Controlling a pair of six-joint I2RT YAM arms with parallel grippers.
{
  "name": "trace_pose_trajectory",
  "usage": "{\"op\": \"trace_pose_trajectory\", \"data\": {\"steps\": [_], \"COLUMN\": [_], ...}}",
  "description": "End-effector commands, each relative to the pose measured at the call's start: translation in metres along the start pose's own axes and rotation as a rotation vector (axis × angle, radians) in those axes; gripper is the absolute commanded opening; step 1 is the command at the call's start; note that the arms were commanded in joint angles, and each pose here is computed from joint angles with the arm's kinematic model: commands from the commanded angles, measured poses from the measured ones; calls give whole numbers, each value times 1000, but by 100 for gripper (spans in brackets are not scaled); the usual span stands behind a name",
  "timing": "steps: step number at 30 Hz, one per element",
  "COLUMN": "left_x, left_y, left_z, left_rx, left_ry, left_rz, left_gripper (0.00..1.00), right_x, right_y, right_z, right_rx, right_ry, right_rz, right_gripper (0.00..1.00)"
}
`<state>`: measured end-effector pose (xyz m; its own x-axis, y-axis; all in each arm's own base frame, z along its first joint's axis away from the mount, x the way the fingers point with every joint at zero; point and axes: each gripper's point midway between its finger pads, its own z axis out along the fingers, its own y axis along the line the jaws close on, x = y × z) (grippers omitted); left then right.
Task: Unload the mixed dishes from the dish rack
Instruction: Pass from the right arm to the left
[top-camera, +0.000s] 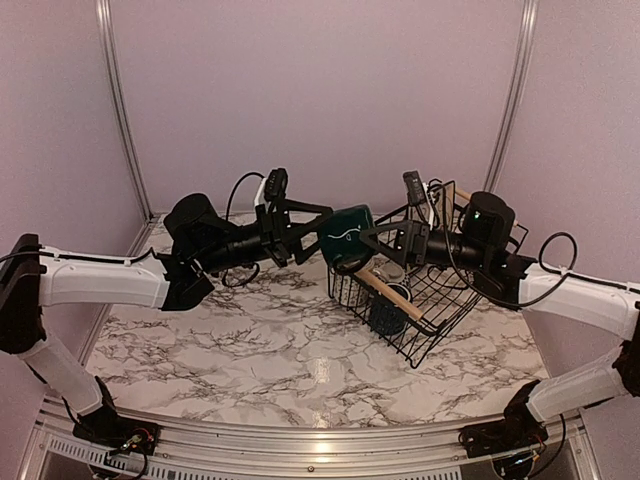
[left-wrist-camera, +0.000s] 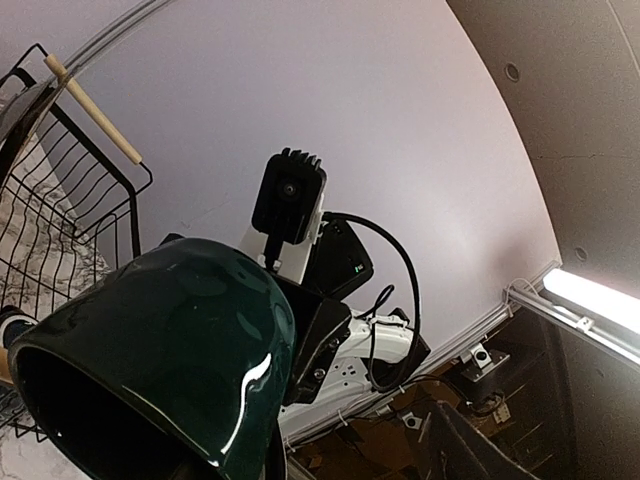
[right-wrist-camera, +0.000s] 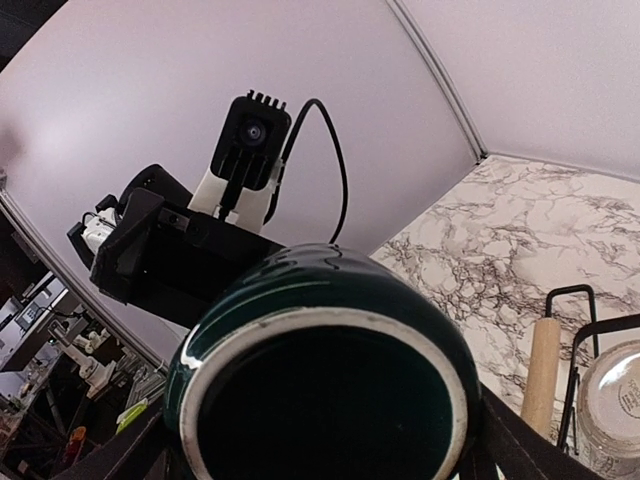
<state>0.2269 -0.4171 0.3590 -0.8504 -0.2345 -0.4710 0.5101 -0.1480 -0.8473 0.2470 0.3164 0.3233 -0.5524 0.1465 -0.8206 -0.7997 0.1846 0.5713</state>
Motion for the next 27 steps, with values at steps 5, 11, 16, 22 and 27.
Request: {"op": "trace_pose_trajectory", "data": {"steps": [5, 11, 16, 22, 27], "left_x": [0, 1, 1, 2, 0], "left_y": [-20, -10, -9, -10, -15], "left_z": [17, 19, 20, 21, 19], "left_rx": [164, 142, 135, 120, 104], "left_ry": [18, 14, 20, 34, 47], "left_rz": [-49, -72, -75, -46, -9], "left_gripper": [42, 24, 10, 0, 0], "right_x": [-21, -16, -14, -12, -12], "right_y": [36, 36, 35, 33, 27], "right_z": [-7, -8, -9, -9, -10], "right_rx": [-106, -110, -106, -96, -50], "right_ry": [-73, -59, -54, -53, -43], "right_rz": [-93, -105, -112, -115, -117], "right_gripper": [14, 15, 20, 29, 68]}}
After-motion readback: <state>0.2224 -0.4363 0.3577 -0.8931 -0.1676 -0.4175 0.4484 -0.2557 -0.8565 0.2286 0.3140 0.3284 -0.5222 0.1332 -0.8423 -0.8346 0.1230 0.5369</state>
